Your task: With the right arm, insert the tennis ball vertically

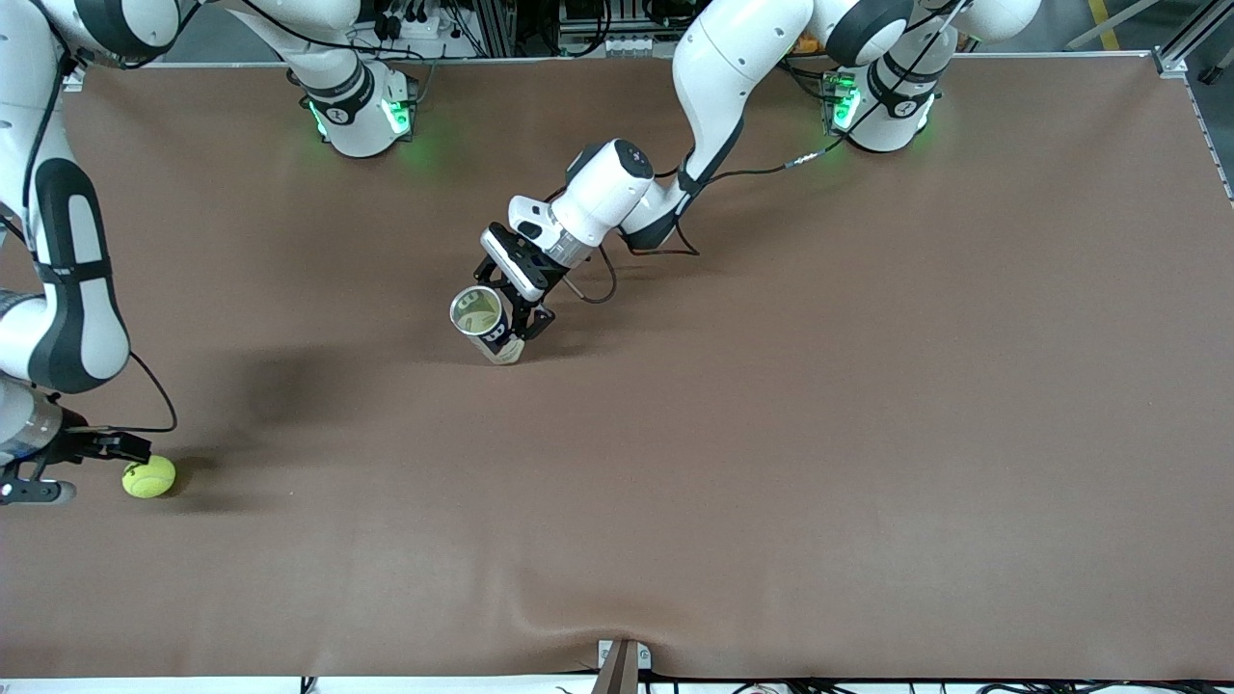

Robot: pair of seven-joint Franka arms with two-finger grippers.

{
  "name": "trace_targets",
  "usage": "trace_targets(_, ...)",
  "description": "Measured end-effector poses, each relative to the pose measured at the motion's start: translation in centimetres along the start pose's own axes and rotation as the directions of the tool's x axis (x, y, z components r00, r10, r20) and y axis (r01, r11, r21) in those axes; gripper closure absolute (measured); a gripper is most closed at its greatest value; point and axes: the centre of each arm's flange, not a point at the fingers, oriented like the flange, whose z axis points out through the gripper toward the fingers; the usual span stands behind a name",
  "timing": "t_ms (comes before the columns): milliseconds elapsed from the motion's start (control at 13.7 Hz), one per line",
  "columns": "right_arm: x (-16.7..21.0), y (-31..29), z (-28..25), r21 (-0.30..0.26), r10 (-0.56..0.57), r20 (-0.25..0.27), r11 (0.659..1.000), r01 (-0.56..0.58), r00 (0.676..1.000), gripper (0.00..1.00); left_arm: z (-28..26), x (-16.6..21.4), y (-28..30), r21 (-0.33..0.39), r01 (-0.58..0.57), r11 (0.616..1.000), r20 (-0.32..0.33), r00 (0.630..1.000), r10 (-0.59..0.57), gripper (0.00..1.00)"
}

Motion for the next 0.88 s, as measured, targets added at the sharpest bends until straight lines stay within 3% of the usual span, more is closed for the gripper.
trace_targets(293, 0.3, -0.5, 3.2, 0.017, -0.009, -0.043, 1.0, 0.009, 0.999, 0.0, 0.0, 0.0, 0.0, 0.0, 0.0, 1.0, 0.0, 1.0, 0.0, 0.2)
trace_targets(659, 0.2, -0.7, 5.4, 0.017, -0.028, -0.045, 0.999, 0.028, 0.999, 0.0, 0.0, 0.0, 0.0, 0.0, 0.0, 1.0, 0.0, 1.0, 0.0, 0.2)
trace_targets(878, 0.4, -0.6, 5.8, 0.006, -0.046, -0.077, 0.999, 0.046, 0.996, 0.0, 0.0, 0.0, 0.0, 0.0, 0.0, 1.0, 0.0, 1.0, 0.0, 0.2)
